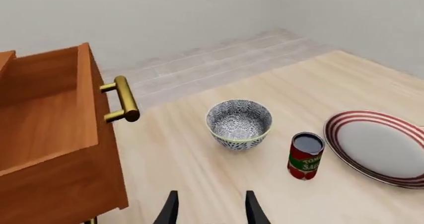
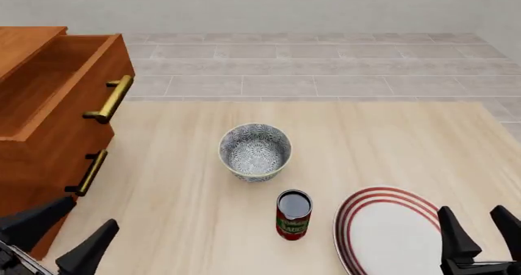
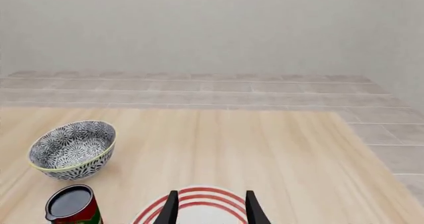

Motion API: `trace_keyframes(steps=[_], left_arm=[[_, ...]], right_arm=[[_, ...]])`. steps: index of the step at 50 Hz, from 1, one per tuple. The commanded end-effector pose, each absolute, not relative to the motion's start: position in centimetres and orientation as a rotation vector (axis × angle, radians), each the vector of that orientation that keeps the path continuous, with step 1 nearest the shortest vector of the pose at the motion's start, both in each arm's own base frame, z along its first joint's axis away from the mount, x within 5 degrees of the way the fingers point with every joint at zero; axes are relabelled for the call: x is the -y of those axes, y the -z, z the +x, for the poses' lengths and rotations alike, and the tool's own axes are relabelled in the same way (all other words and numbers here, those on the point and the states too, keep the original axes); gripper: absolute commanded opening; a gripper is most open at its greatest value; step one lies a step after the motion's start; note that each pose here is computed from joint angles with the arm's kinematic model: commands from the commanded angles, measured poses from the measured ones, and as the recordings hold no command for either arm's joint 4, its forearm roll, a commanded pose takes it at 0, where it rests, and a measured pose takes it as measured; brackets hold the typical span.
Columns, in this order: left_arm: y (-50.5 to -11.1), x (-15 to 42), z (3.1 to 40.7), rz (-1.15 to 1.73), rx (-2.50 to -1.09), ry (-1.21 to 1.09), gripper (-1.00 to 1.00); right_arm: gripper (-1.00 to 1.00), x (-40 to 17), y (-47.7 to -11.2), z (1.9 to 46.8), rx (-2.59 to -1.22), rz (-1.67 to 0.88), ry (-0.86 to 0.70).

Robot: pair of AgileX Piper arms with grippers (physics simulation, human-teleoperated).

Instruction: Put the ketchup in the top drawer of the cabinet.

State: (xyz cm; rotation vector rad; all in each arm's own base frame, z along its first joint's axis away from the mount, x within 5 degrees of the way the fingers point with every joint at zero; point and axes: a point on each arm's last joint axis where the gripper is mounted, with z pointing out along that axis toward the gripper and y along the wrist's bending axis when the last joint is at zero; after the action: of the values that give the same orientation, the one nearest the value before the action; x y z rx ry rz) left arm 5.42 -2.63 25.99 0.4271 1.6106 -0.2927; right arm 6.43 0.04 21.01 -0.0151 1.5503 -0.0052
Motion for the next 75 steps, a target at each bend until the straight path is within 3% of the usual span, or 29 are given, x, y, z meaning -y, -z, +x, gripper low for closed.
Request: trace_keyframes(steps=[1,24,31,75], left_arm=[[-25.7,4.9,7.0,0.618,-1.632,0.365,1.00],[-24.0,9.5,11.1,0.710,-1.681,0.440,1.00],[-23.5,11.1,11.1,0.774,-1.683,0.501,1.00],[-19.6,19.3,13.4,0.987,-1.675,0.579,1.00]], right_arm=[[1.00,-0.1,-21.0,6.6,-1.551,-0.027,-0.001],[1.00,-0.2,-21.3,6.4,-1.554,-0.011,-0.050],[1.00,-0.4,-21.7,6.4,-1.545,0.005,-0.106],[1.00,-0.7,-21.5,7.1,-1.568,-0.064,-0.089]])
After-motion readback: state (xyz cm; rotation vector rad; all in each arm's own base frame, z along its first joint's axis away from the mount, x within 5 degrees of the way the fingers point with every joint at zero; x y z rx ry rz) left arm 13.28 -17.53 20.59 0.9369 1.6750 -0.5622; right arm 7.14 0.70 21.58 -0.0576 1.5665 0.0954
